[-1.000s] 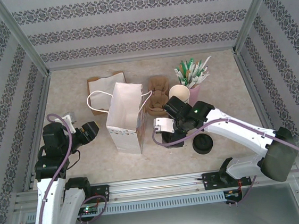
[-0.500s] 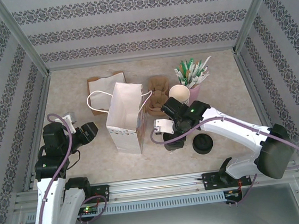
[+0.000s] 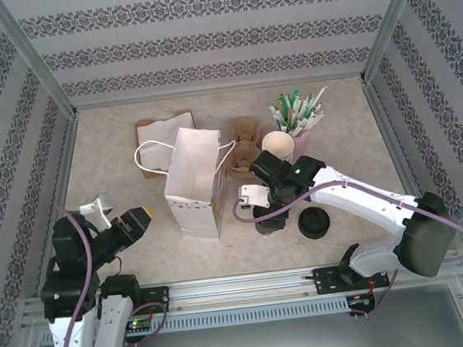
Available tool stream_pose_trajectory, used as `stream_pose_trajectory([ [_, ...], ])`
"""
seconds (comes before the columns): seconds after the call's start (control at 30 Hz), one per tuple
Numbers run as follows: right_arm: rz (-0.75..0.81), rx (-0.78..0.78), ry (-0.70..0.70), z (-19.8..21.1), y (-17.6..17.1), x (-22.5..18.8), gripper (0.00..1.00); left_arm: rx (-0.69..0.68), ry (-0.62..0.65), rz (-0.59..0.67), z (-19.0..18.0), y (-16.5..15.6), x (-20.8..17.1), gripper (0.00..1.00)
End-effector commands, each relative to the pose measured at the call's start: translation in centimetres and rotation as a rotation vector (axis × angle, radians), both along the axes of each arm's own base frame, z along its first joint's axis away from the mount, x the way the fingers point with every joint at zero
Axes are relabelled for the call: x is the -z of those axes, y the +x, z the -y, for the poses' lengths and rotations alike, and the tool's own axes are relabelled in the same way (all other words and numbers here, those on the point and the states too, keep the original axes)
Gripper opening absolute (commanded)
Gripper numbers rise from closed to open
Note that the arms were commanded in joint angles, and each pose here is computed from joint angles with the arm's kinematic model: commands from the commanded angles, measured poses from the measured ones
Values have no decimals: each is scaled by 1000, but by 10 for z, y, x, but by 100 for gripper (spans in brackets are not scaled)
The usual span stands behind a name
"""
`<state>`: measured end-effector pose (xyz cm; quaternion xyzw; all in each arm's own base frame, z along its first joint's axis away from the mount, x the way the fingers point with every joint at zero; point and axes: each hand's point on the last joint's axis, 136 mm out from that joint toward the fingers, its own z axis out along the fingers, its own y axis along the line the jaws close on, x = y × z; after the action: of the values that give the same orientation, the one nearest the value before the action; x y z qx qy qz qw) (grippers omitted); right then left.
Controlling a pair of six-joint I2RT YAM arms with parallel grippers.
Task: Pack the takeout coffee
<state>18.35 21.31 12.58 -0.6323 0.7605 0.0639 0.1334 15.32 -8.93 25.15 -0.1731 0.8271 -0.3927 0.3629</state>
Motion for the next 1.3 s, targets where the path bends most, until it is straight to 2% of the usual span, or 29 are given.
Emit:
stream_pose_trajectory([
  [0.0, -6, 28, 19, 1, 0, -5, 75, 36, -80, -118, 10, -12, 16, 52],
  [0.17, -5, 43, 21, 1, 2, -5, 75, 90, -78, -181, 17, -10, 21, 50],
  [0.3, 19, 77, 8, 3, 11, -3, 75, 119, -112, -161, 25, -8, 25, 50],
  [0.4, 11, 93, -3, 3, 14, -2, 75, 158, -55, -205, 33, -2, 38, 49],
  [0.57, 17, 110, -11, 3, 19, -5, 75, 340, 28, -216, 85, 0, 45, 48],
  [0.67, 30, 143, 0, 3, 22, -9, 76, 345, 51, -187, 98, -4, 47, 48],
  [0.8, 34, 184, -5, 6, 24, -12, 74, 333, -5, -206, 116, -12, 64, 46],
  [0.93, 26, 219, 7, 7, 23, -15, 73, 300, -61, -174, 127, -15, 73, 46],
  [1.03, 29, 248, 40, 3, 24, -19, 72, 254, -47, -160, 123, -12, 76, 46],
  [1.2, 38, 299, 60, 3, 23, -22, 71, 243, -152, -101, 141, -3, 77, 46],
  [1.27, 50, 323, 55, 7, 22, -24, 71, 217, -158, -69, 144, 5, 76, 46],
])
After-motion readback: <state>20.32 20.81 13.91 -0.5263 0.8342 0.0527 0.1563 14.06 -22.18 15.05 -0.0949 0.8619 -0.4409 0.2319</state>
